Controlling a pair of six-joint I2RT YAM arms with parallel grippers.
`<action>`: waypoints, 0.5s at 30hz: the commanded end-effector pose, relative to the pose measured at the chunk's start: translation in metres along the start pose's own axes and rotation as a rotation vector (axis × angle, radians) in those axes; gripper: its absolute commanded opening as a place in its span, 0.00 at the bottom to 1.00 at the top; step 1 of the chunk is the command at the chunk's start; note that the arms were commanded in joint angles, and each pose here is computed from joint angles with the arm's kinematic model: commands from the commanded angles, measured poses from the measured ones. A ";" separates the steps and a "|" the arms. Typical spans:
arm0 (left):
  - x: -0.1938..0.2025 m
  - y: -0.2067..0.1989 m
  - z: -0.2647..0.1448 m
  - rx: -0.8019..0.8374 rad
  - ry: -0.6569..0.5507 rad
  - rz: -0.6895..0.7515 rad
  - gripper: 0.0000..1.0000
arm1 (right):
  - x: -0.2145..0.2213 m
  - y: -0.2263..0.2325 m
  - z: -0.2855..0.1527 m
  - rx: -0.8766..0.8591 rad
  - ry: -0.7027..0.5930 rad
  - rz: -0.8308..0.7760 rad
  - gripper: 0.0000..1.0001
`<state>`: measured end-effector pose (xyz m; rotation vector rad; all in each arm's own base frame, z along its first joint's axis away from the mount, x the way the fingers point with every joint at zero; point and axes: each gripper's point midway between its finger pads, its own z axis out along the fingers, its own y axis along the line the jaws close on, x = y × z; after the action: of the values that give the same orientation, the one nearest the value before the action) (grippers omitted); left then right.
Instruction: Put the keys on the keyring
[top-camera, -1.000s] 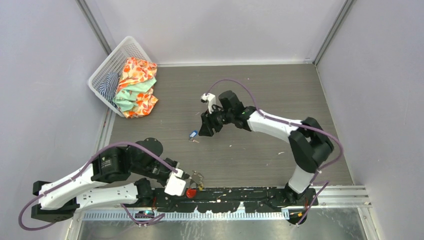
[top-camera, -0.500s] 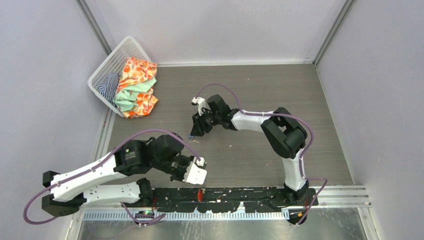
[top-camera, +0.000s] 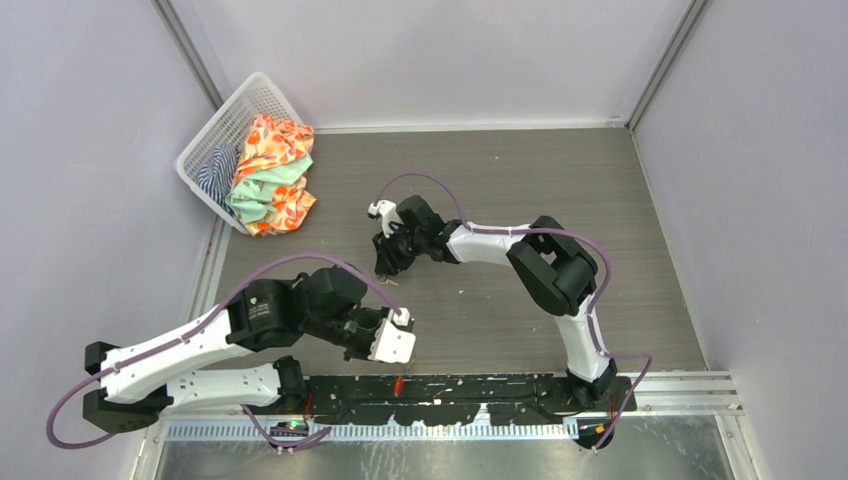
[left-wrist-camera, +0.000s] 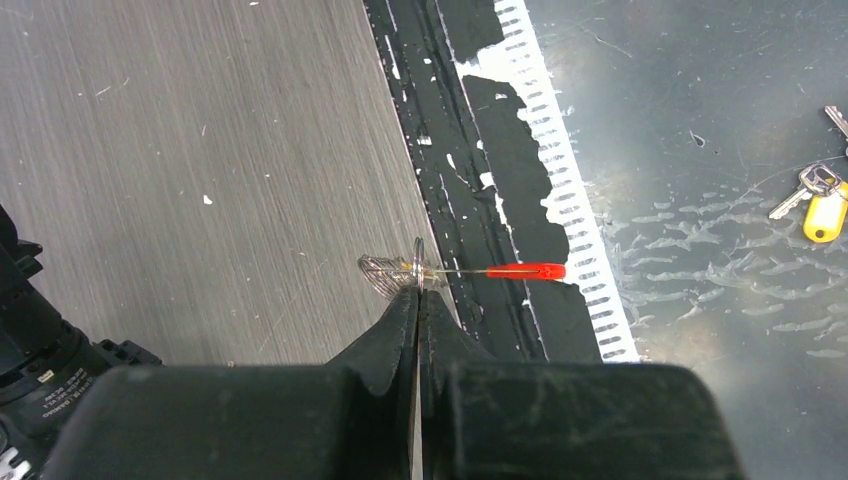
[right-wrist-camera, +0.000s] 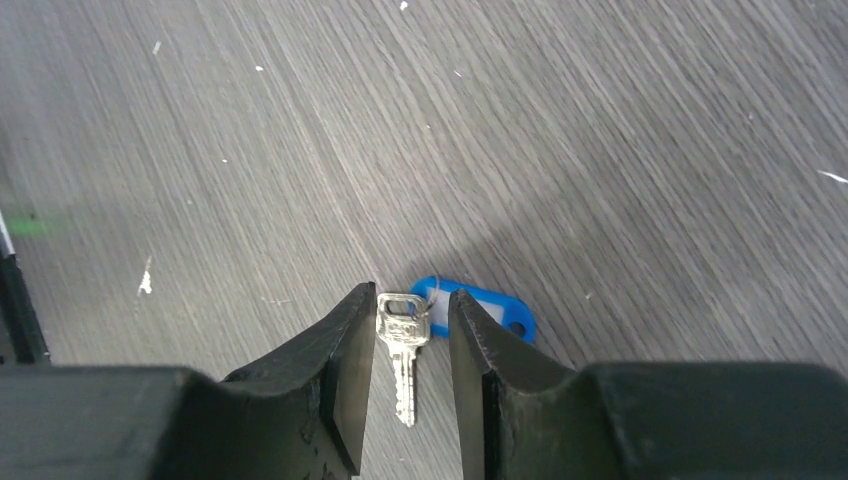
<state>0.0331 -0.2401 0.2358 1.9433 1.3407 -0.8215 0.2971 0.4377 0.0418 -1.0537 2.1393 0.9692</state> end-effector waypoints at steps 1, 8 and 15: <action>-0.029 0.007 -0.011 -0.036 -0.103 0.045 0.00 | -0.019 -0.003 -0.005 0.053 -0.034 -0.058 0.38; -0.031 0.005 -0.011 -0.024 -0.113 0.051 0.00 | -0.022 -0.001 -0.009 0.058 -0.054 -0.031 0.39; -0.032 0.007 -0.013 -0.037 -0.116 0.064 0.00 | -0.014 0.000 0.000 0.038 -0.029 -0.011 0.38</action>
<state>0.0313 -0.2399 0.2384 1.9401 1.3273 -0.8333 0.3016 0.4318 0.0356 -1.0372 2.1669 0.9002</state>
